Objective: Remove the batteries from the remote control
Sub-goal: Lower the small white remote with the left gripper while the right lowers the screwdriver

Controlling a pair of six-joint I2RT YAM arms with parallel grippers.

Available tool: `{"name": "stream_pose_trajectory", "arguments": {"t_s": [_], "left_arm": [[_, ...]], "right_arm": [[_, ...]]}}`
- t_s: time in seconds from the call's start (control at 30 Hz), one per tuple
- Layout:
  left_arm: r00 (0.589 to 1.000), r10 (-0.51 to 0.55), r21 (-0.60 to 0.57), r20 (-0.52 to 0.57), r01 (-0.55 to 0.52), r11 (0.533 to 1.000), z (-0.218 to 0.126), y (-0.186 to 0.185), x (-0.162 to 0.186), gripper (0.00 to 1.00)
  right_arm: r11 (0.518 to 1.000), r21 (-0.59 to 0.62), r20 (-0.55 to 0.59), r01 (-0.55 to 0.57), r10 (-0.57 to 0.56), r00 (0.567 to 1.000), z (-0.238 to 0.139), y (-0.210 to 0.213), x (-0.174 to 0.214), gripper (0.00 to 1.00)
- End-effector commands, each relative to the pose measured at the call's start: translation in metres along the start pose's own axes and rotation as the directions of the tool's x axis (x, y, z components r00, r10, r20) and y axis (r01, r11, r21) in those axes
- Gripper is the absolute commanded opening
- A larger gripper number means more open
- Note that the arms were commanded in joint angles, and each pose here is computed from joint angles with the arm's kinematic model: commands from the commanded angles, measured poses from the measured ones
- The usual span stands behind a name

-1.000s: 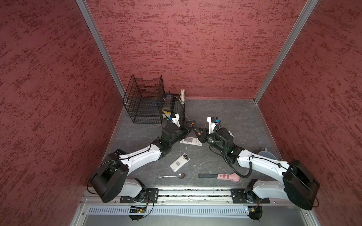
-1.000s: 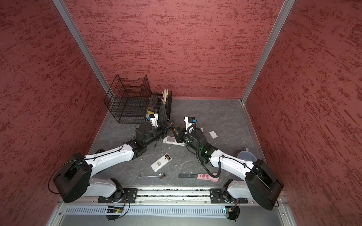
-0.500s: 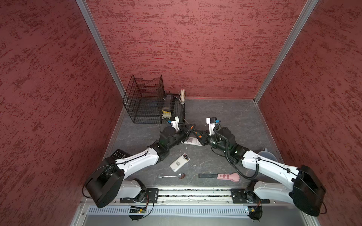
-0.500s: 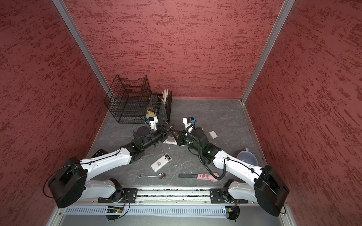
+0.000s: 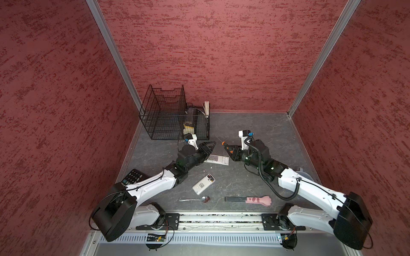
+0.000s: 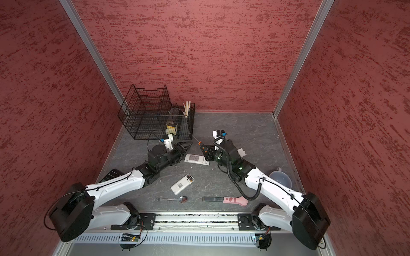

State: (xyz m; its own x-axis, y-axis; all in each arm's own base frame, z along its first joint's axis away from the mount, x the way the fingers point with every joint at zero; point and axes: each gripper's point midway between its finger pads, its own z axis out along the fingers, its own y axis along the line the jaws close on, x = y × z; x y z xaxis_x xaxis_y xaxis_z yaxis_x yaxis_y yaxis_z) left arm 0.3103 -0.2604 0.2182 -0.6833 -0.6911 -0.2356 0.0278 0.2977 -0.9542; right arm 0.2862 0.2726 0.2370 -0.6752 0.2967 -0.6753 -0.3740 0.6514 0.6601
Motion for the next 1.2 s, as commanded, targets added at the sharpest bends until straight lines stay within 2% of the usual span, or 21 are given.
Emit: {"name": "stream_pose_trajectory", "arguments": {"t_s": [0.0, 0.23, 0.43, 0.57, 0.9, 1.0, 1.17], "left_arm": [[0.998, 0.05, -0.04, 0.034, -0.049, 0.998, -0.012, 0.006, -0.008, 0.47], [0.994, 0.094, -0.14, 0.052, -0.086, 0.987, -0.047, 0.025, -0.02, 0.5], [0.997, 0.07, -0.255, -0.021, -0.073, 0.964, -0.067, 0.057, -0.022, 0.54], [0.996, 0.057, -0.327, -0.073, -0.078, 0.942, -0.074, 0.078, -0.018, 0.54], [0.979, 0.011, -0.437, -0.203, -0.101, 0.894, -0.074, 0.115, 0.005, 0.55], [0.971, 0.009, -0.465, -0.241, -0.123, 0.877, -0.074, 0.124, 0.012, 0.54], [0.953, 0.043, -0.508, -0.298, -0.197, 0.838, -0.077, 0.136, 0.027, 0.51]], "right_arm": [[1.0, 0.001, -0.06, 0.01, -0.01, 0.998, -0.01, 0.006, 0.003, 0.0], [0.999, 0.03, -0.243, 0.036, -0.028, 0.97, -0.025, 0.002, 0.034, 0.0], [0.99, -0.031, -0.361, 0.138, -0.14, 0.922, -0.042, 0.006, 0.056, 0.0], [0.988, -0.042, -0.42, 0.149, -0.152, 0.894, -0.049, 0.005, 0.068, 0.0], [0.977, -0.07, -0.597, 0.202, -0.203, 0.776, -0.055, 0.008, 0.119, 0.0], [0.98, -0.046, -0.625, 0.193, -0.179, 0.76, -0.055, 0.006, 0.131, 0.0], [0.993, 0.049, -0.653, 0.108, -0.05, 0.756, -0.056, -0.005, 0.148, 0.0]]}}
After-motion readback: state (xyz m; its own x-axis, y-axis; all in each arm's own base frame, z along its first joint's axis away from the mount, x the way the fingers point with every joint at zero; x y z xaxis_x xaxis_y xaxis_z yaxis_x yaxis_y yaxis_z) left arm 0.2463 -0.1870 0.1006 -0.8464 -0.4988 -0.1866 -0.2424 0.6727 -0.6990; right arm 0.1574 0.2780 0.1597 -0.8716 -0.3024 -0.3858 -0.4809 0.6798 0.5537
